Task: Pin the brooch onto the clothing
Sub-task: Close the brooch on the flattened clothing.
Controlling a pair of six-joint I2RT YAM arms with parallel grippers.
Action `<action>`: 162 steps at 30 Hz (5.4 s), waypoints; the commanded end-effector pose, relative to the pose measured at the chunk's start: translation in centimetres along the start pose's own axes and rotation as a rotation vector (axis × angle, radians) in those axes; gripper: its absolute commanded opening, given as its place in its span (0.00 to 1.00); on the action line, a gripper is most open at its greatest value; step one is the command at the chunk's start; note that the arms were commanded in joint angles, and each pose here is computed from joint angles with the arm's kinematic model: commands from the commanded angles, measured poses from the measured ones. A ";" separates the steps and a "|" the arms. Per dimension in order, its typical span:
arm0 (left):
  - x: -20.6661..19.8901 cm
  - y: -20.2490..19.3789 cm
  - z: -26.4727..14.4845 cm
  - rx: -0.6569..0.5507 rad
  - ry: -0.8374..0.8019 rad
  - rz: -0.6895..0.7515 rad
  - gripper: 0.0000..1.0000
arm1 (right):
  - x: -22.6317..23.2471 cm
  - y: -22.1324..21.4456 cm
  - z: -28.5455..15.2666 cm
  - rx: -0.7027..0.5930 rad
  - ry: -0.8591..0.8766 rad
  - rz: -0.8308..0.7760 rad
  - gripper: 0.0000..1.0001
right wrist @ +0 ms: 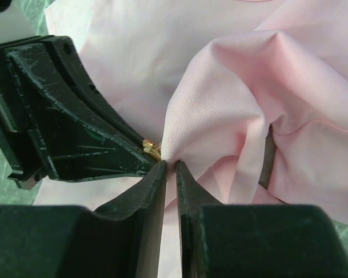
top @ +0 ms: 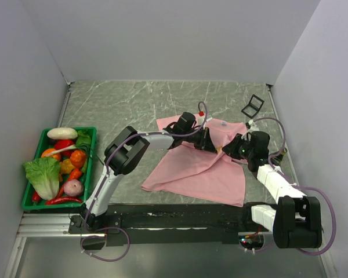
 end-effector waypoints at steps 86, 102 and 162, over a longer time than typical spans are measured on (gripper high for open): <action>-5.0 2.8 -0.1 -0.066 -0.153 0.014 0.01 | 1.2 -3.3 2.1 -0.076 -0.187 0.053 0.14; -6.2 2.9 0.3 -0.057 -0.171 0.032 0.01 | 1.7 -4.1 2.7 -0.055 -0.201 0.027 0.14; -11.8 0.2 1.4 -0.035 -0.221 0.121 0.01 | 0.8 -5.9 5.3 -0.007 -0.312 0.030 0.11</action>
Point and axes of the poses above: each gripper's point midway between its finger pads, its own z axis out along the fingers, its own x axis along the line the jaws close on, y = z × x, the point moved 2 cm from there along -z, back along the fingers, and after that the axes turned 2 degrees about z, right-handed, at the moved point
